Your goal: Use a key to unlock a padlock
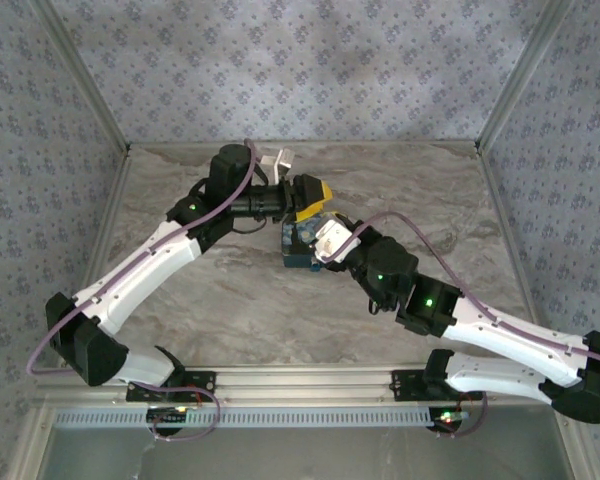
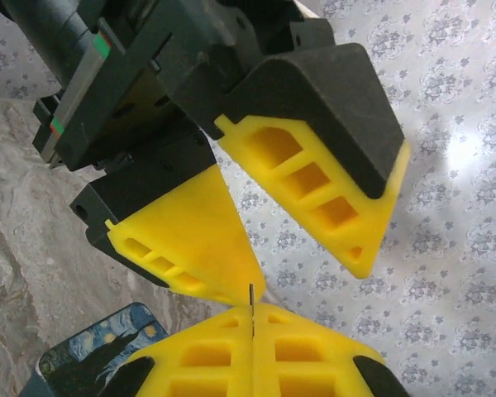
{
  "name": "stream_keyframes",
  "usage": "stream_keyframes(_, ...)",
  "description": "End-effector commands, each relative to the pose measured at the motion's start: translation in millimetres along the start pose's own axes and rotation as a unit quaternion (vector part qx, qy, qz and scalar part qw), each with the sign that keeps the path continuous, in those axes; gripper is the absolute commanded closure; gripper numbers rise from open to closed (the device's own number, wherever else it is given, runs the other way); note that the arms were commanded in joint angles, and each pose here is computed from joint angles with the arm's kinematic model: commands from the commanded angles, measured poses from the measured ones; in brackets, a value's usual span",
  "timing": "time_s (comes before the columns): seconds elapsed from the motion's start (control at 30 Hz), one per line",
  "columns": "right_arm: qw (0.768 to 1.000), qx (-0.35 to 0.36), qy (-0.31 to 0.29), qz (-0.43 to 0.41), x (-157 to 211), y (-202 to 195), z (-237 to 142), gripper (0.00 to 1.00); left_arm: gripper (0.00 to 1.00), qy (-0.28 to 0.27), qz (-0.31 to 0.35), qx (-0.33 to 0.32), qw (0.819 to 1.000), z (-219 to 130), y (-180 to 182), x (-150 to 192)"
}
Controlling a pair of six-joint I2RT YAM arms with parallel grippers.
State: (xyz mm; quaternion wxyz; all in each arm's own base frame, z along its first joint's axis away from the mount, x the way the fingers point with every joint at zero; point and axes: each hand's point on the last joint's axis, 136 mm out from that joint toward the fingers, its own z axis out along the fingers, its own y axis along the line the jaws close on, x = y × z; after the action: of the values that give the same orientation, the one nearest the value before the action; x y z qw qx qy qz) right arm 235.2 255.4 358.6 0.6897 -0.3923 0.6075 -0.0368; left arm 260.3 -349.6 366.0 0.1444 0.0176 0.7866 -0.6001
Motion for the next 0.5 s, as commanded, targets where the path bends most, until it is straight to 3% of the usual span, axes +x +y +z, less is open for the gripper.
stream_keyframes(0.0, 1.0, 0.027, -0.01, -0.002, -5.3, -9.4, -3.2, 1.0, 0.54, 0.003, 0.01, 0.029, 1.0, -3.1, -22.0, -0.9)
stream_keyframes(0.13, 0.999, 0.036, -0.008, -0.008, -5.6, -9.1, -1.2, 1.0, 0.61, 0.006, 0.009, 0.032, 0.999, -2.3, -23.6, 0.1)
stream_keyframes(0.47, 0.998, 0.054, 0.008, -0.04, -1.6, -6.1, 5.7, 1.0, 0.64, 0.017, 0.004, 0.032, 0.999, 3.3, -21.5, 3.2)
